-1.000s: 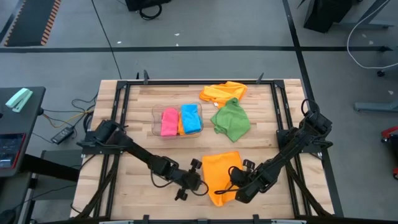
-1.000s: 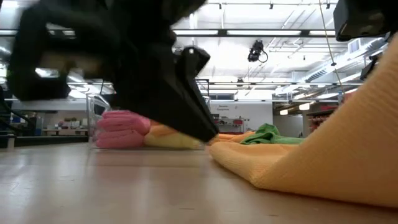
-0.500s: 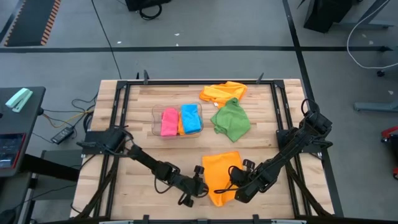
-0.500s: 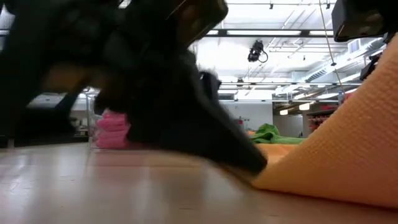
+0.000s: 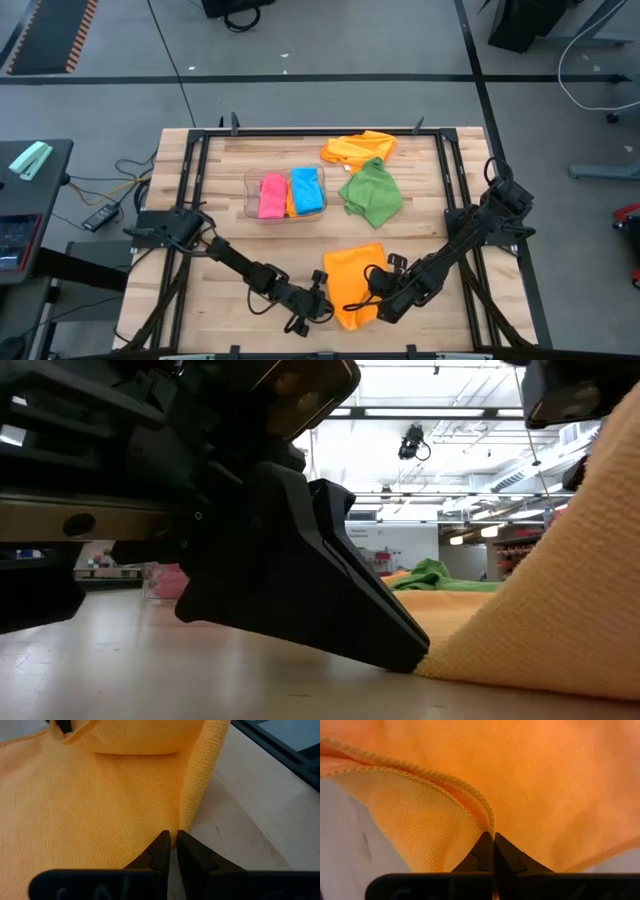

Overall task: Fold microfiber towels
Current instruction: Fold the bottom orange microfiber cloth

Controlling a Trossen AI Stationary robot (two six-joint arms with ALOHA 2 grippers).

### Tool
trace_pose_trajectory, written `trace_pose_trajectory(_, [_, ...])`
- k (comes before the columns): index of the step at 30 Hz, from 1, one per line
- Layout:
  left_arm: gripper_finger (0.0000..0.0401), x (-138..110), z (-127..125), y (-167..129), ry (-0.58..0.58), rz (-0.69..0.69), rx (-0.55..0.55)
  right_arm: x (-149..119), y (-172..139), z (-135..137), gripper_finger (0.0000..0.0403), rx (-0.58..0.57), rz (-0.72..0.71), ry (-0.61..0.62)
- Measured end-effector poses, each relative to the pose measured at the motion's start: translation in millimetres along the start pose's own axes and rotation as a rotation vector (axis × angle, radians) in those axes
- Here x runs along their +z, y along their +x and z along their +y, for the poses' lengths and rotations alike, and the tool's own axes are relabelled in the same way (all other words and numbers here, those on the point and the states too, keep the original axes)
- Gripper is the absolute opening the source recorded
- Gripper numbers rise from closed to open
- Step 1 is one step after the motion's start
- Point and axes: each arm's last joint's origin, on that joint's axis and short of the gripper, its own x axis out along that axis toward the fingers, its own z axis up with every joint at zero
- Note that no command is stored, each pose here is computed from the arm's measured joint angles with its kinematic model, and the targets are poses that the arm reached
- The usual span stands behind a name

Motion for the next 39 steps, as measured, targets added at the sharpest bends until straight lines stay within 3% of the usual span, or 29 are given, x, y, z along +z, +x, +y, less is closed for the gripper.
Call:
trace_pose_trajectory(6, [0.0044, -1, 0, 0, 0.001, 0.005, 0.0, 8, 3, -13, 0.0003, -0.054, 0.044, -0.026])
trace_pose_trajectory(17, [0.0036, -1, 0, 0, 0.013, 0.01, -0.001, 1, 20, -25, 0.001, -0.013, 0.073, -0.048])
trace_pose_trajectory(24, [0.0041, -2, 0, 0, 0.018, 0.01, -0.002, 3, 21, -29, 0.0089, -0.036, 0.086, -0.028])
trace_pose_trajectory(31, [0.0037, -2, 0, 0, 0.018, 0.011, -0.001, 21, -11, -15, 0.0141, -0.1, 0.101, -0.098])
trace_pose_trajectory(34, [0.0032, -2, 0, 0, 0.017, 0.009, -0.002, 30, -24, -1, 0.0146, -0.072, 0.023, -0.164])
trace_pose_trajectory(39, [0.0031, -1, 0, 0, 0.009, 0.001, -0.002, 34, -29, 26, 0.0147, 0.045, -0.26, -0.276])
